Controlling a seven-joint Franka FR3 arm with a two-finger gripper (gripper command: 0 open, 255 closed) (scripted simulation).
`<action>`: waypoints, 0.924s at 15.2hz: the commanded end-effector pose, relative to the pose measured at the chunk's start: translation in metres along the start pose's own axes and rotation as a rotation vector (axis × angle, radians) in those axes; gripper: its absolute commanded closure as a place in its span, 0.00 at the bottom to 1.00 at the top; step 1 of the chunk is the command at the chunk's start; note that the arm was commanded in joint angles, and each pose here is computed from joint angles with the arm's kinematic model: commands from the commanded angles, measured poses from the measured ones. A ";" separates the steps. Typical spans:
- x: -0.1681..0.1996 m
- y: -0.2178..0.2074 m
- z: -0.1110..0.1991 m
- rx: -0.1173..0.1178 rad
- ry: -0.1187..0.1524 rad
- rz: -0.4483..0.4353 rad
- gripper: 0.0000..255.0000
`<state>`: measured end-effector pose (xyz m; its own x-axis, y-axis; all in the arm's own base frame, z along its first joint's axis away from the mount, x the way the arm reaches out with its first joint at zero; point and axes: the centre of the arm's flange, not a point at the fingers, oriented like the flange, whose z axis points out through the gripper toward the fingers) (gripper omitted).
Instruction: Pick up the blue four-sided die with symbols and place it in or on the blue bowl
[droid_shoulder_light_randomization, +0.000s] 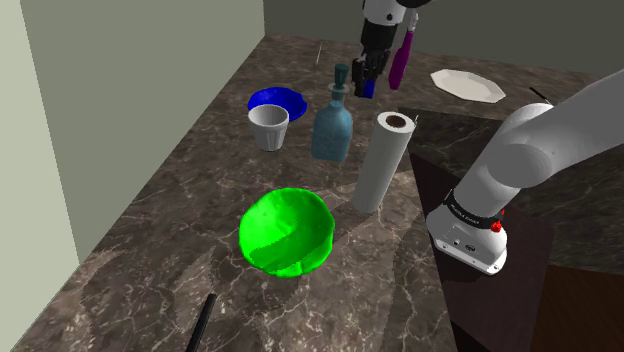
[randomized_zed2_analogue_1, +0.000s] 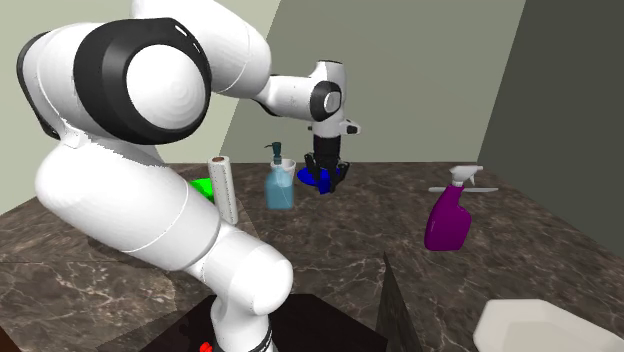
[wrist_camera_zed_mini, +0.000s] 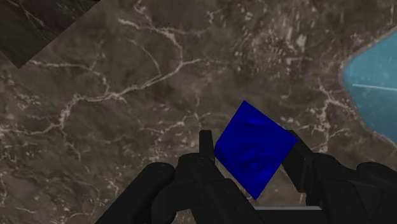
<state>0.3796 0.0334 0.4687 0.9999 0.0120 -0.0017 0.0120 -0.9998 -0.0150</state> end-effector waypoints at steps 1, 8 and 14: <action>0.000 -0.001 -0.011 0.000 0.000 0.000 1.00; 0.053 -0.039 -0.022 0.000 0.000 0.000 1.00; 0.117 -0.086 -0.022 0.000 0.000 0.000 1.00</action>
<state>0.4877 0.1121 0.4900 0.9999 0.0130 -0.0021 0.0130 -0.9998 -0.0143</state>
